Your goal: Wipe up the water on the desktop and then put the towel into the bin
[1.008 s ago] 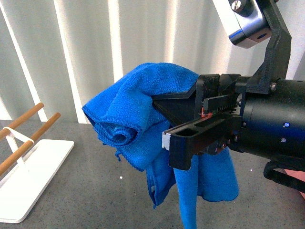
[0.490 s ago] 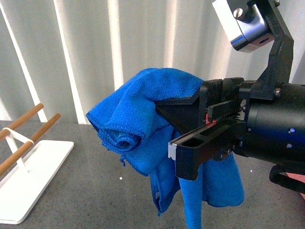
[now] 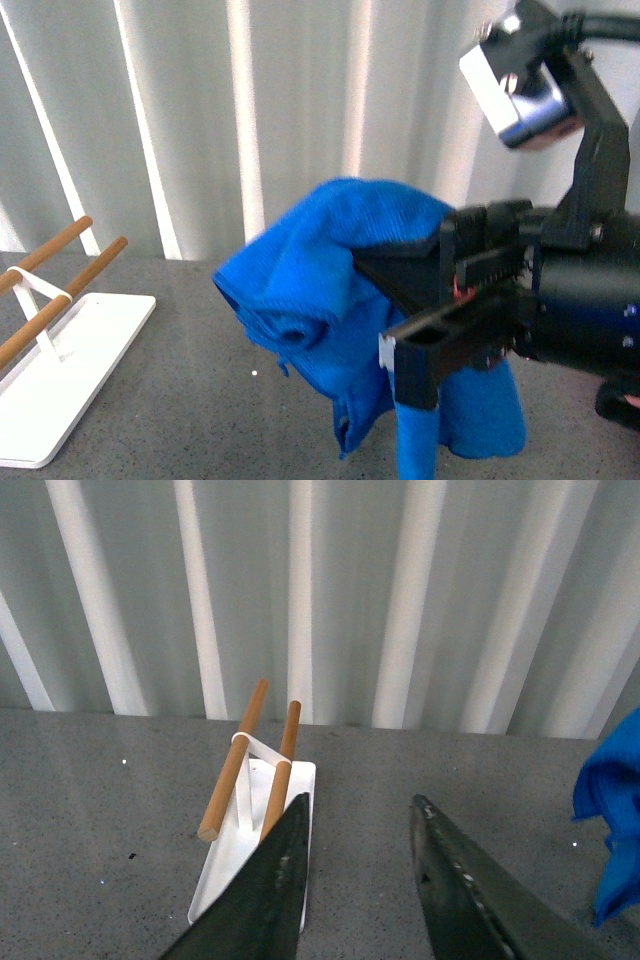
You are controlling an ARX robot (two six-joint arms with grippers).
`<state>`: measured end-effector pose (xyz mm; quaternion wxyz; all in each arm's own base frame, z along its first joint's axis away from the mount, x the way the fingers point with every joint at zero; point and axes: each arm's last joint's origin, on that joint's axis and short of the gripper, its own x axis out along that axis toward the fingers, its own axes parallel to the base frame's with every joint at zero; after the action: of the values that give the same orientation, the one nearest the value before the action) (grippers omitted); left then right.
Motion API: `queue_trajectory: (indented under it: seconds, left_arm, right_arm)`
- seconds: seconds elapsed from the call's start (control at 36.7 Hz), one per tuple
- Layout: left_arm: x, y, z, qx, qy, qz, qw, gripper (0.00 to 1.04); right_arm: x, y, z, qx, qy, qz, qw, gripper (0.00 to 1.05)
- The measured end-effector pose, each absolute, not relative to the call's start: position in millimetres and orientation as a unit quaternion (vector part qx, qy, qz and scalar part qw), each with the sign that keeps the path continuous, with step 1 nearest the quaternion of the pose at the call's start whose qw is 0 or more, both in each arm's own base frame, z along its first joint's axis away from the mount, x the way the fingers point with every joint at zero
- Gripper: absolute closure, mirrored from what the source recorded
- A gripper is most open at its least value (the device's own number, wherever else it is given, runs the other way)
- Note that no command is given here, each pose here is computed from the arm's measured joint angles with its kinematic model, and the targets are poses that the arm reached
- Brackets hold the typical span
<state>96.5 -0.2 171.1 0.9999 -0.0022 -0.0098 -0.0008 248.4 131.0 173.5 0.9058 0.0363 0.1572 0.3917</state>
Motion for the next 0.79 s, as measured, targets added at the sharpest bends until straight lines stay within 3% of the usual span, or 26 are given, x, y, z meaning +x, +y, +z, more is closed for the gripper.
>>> queue_trajectory:
  seconds: [0.16, 0.33, 0.79]
  left_arm:
    - [96.5, -0.2, 171.1, -0.002, -0.01, -0.001, 1.0, 0.37]
    - [96.5, -0.2, 171.1, -0.002, -0.01, -0.001, 1.0, 0.06]
    - [96.4, -0.1, 171.2, -0.002, -0.01, -0.001, 1.0, 0.07]
  right_arm:
    - [248.3, 110.8, 129.4, 0.005, 0.305, 0.323, 0.896, 1.01]
    - [253.6, 87.7, 76.8, -0.041, 0.447, 0.254, 0.857, 1.01]
    - [307.0, 87.1, 30.0, -0.118, 0.496, 0.226, 0.83, 1.01]
